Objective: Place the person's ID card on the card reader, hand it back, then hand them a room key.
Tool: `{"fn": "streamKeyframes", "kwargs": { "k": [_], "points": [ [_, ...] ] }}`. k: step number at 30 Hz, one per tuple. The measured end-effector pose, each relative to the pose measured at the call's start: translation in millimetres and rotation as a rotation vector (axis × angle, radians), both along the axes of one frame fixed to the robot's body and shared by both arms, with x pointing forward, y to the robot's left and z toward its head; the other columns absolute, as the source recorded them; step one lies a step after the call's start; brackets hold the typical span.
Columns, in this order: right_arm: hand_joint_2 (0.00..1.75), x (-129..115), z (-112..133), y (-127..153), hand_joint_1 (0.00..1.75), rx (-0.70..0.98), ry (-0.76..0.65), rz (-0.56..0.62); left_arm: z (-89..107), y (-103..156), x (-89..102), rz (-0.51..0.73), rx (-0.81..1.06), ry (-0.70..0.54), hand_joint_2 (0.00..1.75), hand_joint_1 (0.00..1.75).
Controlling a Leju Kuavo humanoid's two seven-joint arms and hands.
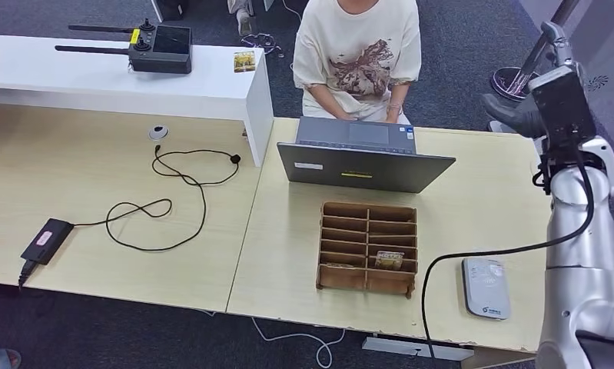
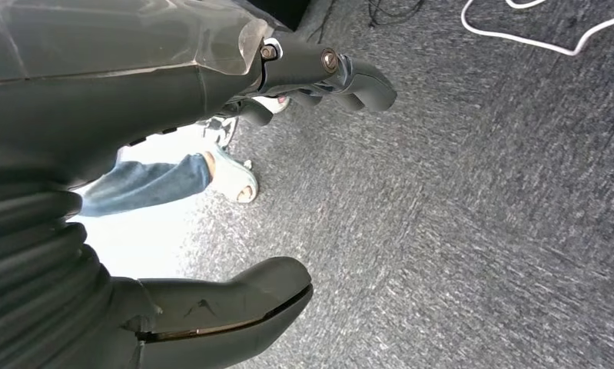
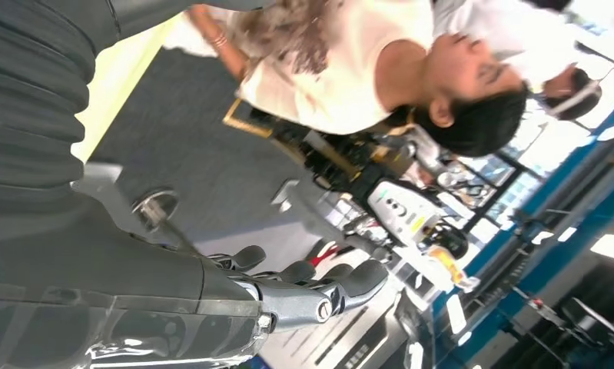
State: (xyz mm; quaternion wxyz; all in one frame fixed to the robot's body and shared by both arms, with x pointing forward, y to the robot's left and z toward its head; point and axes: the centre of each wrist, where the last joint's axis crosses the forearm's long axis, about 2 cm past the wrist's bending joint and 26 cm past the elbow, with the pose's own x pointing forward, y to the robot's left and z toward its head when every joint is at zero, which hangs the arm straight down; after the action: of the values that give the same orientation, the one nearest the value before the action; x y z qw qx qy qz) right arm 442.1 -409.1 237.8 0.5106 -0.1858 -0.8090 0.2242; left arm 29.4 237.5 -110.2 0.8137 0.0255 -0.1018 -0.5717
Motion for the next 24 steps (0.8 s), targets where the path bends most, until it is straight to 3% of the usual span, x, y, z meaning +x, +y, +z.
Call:
{"fn": "streamKeyframes", "kwargs": {
  "k": [14, 20, 24],
  "points": [
    [1.75, -145.3, -68.9, 60.5, 0.0, -0.052, -0.212, 0.018, 0.3, -2.9, -0.2, 0.043, 0.043, 0.008, 1.75, 0.0],
    [1.75, -199.4, -88.0, 81.9, 0.0, -0.076, -0.189, -0.016, 0.6, -5.4, -0.5, 0.057, 0.056, 0.014, 1.75, 0.0],
    [1.75, -228.1, -100.1, 100.6, 0.0, -0.281, -0.088, -0.125, 0.9, -8.3, -0.8, 0.06, 0.068, 0.024, 1.75, 0.0]
  ]
}}
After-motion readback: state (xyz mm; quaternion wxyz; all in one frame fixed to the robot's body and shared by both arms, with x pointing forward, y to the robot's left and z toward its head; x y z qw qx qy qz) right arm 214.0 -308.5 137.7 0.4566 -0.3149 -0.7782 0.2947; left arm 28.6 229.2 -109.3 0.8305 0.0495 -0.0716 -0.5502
